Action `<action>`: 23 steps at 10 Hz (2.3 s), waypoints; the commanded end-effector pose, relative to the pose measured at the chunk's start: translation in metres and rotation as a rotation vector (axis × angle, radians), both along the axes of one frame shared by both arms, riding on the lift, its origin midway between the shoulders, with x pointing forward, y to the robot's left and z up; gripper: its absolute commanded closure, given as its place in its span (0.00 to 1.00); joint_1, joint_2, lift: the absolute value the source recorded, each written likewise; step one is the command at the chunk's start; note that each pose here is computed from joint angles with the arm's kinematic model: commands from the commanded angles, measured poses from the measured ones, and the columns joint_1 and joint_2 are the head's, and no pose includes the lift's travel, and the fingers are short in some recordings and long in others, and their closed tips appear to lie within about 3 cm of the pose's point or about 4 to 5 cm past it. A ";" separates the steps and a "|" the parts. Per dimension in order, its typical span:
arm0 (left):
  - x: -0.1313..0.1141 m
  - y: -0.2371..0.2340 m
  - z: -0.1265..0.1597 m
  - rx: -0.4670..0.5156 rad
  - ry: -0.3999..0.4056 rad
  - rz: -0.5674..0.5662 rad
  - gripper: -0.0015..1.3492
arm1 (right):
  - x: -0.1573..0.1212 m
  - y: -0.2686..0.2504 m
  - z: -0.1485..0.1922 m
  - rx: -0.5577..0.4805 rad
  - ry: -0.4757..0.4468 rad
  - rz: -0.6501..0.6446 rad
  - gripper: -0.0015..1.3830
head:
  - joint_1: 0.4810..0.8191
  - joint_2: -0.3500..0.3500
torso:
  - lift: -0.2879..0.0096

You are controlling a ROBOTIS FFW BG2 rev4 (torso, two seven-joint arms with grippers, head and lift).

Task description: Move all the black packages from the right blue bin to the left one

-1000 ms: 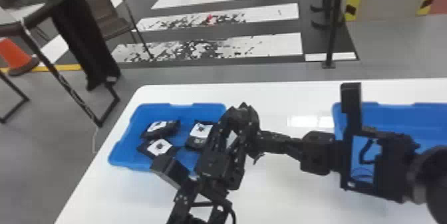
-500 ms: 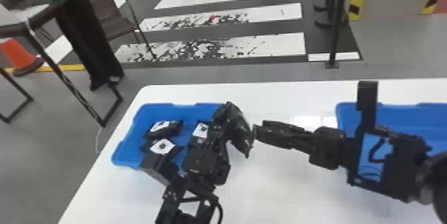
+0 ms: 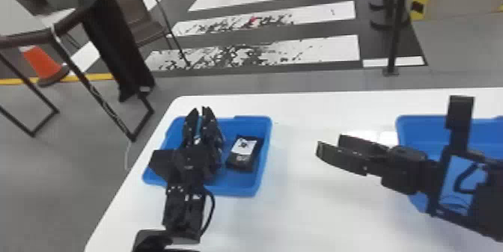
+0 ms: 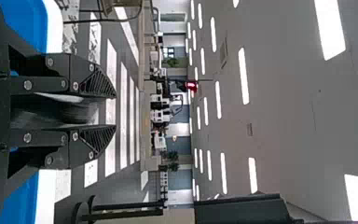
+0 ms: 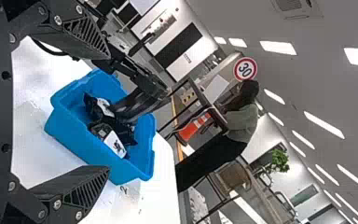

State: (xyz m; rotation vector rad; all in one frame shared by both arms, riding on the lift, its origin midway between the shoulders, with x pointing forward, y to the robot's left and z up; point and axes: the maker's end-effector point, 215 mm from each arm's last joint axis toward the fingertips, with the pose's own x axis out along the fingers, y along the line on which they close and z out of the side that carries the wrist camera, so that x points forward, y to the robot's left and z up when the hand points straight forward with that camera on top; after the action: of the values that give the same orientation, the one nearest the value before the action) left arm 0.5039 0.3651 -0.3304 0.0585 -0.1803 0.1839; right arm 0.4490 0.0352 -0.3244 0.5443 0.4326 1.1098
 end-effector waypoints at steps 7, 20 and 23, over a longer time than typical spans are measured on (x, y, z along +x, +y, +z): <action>-0.079 -0.136 0.045 -0.109 -0.095 -0.285 0.09 | 0.027 -0.191 0.012 -0.248 -0.366 -0.545 0.06 | 0.63 0.76 | 0.45; -0.101 -0.136 0.005 -0.248 0.110 -0.162 0.07 | -0.014 -0.238 0.012 -0.413 -0.376 -0.748 0.07 | 0.63 0.54 | 0.45; -0.103 -0.135 0.009 -0.245 0.095 -0.159 0.07 | -0.016 -0.239 0.015 -0.410 -0.378 -0.754 0.07 | 0.63 0.55 | 0.45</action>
State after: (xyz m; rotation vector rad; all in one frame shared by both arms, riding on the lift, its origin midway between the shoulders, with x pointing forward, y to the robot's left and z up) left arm 0.4013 0.2300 -0.3212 -0.1907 -0.0652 0.0427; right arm 0.4337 -0.2040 -0.3093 0.0966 0.0905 0.3597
